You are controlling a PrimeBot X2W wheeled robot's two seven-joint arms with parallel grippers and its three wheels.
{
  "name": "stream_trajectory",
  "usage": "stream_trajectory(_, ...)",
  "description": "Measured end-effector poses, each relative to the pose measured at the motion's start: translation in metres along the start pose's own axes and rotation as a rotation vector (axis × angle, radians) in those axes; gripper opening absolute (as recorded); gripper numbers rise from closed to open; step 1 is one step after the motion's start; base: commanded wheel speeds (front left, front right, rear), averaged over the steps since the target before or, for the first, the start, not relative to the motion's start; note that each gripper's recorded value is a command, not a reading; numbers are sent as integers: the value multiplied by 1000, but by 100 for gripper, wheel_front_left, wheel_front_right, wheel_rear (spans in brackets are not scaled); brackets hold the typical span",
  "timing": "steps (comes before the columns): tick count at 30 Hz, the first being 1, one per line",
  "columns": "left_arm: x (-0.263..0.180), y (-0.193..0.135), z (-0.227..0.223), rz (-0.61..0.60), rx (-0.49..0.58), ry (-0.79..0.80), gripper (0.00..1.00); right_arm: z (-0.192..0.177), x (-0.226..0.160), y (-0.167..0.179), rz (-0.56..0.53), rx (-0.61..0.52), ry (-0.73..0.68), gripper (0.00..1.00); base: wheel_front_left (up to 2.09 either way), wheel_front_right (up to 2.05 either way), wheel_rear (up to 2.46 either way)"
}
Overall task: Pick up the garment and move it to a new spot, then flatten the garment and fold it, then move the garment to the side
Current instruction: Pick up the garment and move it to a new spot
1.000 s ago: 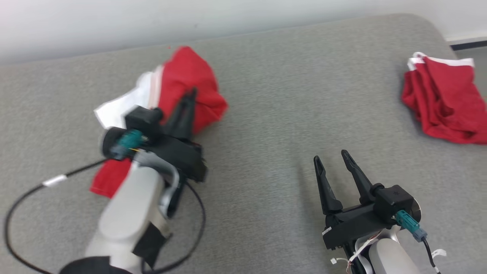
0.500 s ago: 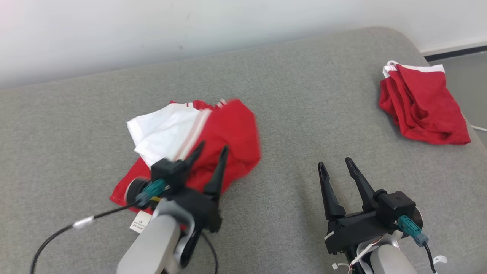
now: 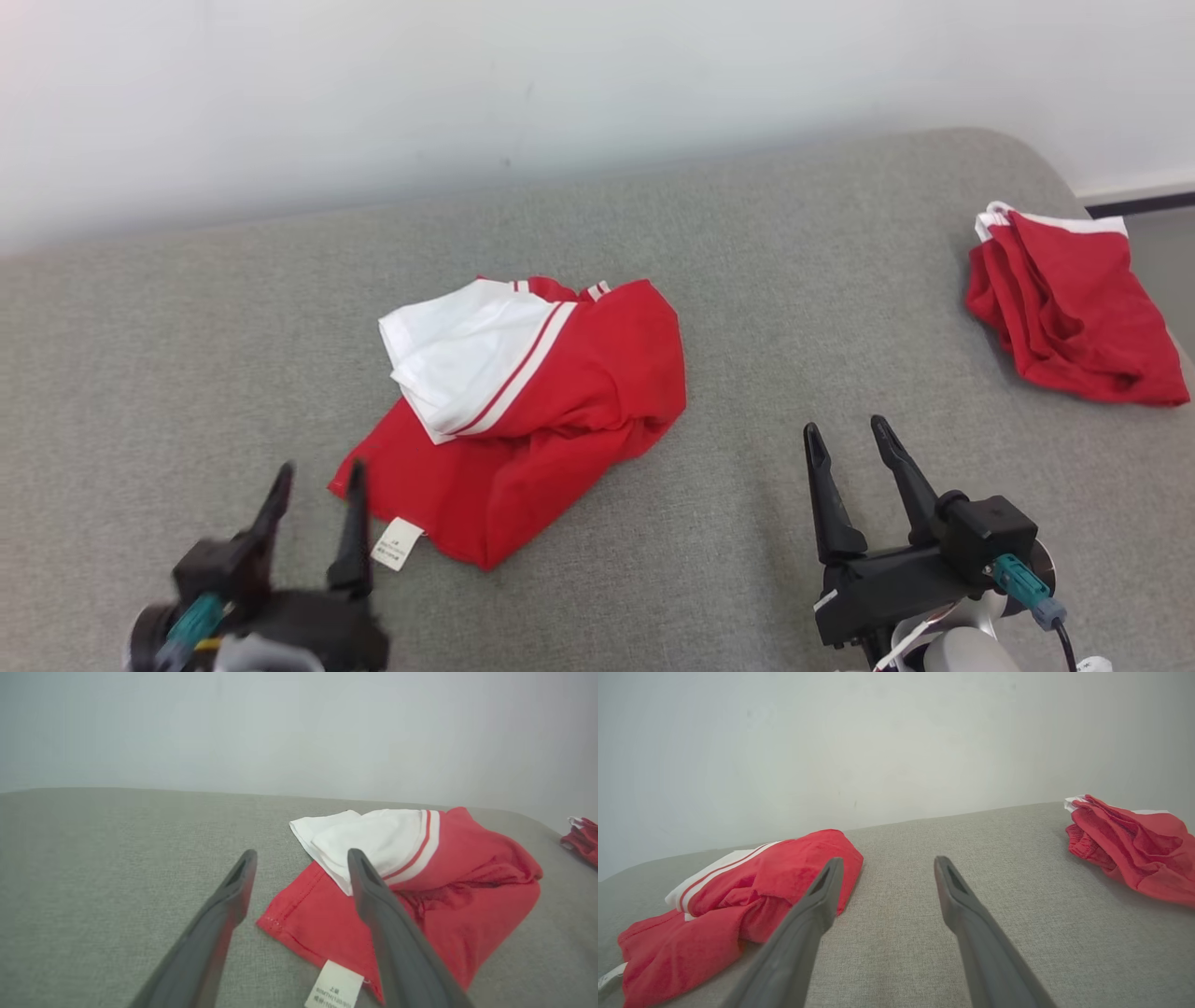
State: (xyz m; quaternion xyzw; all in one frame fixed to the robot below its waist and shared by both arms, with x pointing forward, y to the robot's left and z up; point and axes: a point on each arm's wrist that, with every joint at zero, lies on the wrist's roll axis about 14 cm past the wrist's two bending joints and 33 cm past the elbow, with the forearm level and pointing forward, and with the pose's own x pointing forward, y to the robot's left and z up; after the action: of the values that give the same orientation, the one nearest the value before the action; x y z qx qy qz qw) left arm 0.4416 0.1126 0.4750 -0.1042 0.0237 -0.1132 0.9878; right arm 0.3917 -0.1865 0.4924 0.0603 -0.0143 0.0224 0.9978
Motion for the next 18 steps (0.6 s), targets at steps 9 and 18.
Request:
stream_trajectory(9, -53, 43, 4, 148, 80, -23, 100, -4, -9, 9, 19, 7, 11, 100, 0, 0, 0)
stream_trajectory(18, -83, 59, 4, 228, 110, -24, 100, -10, -14, 15, 37, 8, 31, 100, 0, 0, 0)
